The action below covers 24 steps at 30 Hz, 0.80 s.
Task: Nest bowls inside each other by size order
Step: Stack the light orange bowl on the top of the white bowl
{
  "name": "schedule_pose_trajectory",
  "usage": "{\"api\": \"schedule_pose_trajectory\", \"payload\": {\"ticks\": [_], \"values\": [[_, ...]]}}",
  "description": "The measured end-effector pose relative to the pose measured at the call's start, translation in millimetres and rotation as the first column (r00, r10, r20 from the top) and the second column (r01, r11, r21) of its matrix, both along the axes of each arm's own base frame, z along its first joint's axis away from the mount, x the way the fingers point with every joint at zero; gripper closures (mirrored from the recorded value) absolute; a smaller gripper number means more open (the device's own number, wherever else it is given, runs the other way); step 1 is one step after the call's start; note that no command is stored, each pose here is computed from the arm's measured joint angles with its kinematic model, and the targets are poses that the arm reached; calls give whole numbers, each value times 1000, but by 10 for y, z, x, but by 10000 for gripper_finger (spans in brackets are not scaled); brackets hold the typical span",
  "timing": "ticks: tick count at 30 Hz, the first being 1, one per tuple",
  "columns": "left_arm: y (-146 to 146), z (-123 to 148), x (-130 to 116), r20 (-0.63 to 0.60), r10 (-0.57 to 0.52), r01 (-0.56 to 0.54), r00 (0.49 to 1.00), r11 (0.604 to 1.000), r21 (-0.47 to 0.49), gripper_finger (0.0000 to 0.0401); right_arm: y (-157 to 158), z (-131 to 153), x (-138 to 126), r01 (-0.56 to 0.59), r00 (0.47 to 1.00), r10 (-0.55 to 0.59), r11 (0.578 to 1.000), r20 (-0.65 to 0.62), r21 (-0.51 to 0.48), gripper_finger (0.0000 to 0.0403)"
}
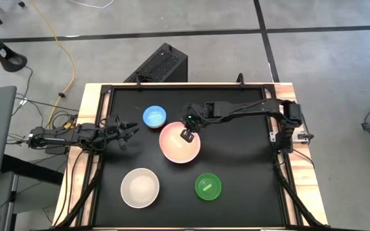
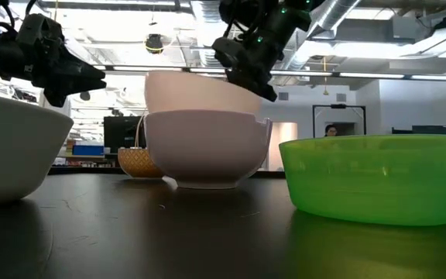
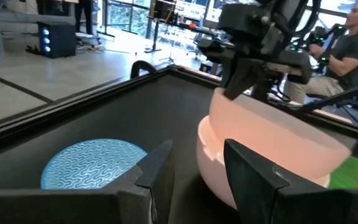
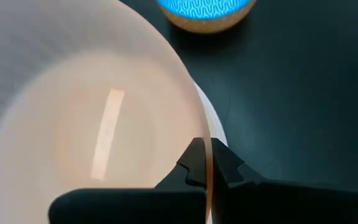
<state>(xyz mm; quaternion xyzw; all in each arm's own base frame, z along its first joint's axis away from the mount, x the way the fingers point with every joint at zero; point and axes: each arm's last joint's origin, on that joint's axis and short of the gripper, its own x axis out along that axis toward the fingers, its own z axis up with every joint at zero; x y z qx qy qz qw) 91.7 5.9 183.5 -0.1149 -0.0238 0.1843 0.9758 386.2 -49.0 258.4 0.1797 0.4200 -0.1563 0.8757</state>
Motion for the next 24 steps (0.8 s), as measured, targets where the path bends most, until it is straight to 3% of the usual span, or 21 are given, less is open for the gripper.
{"api": "schedule_pose_trajectory", "payload": {"ticks": [9, 24], "values": [[0, 0, 0, -1, 0, 0, 1000, 1000, 2, 273, 35, -56, -8, 7, 999, -6, 1000, -37, 24, 387], [1, 0, 0, 0, 2, -2, 1000, 1000, 1, 273, 103, -68, -1, 30, 999, -32, 998, -41, -50, 304]]}}
